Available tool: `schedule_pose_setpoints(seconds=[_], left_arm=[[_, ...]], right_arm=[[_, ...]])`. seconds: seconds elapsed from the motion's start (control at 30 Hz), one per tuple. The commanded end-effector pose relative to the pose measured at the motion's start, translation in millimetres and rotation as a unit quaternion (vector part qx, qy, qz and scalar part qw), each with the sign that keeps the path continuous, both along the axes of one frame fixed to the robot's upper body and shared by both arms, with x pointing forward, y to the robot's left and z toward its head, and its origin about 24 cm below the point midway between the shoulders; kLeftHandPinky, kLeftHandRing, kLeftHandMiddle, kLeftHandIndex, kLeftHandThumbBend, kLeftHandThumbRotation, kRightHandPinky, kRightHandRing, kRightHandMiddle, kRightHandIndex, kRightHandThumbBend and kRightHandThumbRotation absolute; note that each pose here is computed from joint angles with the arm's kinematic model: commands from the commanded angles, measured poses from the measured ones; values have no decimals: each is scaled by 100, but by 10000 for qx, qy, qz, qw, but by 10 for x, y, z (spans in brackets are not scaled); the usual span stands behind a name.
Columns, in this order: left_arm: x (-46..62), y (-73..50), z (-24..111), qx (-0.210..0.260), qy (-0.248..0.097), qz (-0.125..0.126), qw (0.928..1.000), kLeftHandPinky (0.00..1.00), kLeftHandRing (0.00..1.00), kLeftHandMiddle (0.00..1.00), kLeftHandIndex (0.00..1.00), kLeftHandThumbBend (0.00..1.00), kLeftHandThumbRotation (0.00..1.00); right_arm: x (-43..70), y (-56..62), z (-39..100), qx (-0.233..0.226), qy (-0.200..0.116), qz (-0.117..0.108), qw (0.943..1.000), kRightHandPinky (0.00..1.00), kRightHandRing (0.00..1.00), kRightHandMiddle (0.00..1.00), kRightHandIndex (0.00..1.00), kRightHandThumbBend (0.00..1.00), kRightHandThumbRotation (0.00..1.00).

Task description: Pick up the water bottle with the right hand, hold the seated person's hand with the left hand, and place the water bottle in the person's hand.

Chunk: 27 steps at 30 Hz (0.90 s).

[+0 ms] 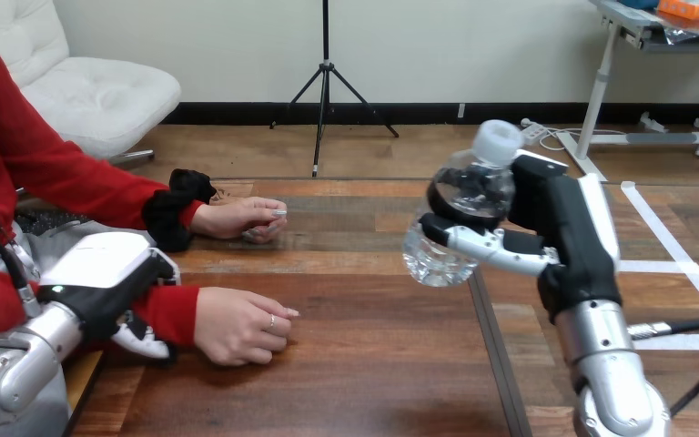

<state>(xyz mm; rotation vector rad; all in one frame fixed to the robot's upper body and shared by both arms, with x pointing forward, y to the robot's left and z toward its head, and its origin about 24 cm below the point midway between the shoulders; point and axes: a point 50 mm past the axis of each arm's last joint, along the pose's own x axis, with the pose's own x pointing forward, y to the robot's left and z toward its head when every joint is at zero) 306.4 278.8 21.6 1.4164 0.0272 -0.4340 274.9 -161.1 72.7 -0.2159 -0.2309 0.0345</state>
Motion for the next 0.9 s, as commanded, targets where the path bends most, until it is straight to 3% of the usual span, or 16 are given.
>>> schedule_pose_setpoints(seconds=[0.0,0.87], left_arm=[[196,-371,223,-691,-728,-610,9931,26,34,41,42,72,13],[206,-527,430,-1202,-985,-1286,9794,25,32,38,41,74,10]], right_arm=[[179,138,307,144,-691,131,9974,33,40,47,46,80,0],[305,294,153,72,-482,187,9986,34,40,47,46,80,0]])
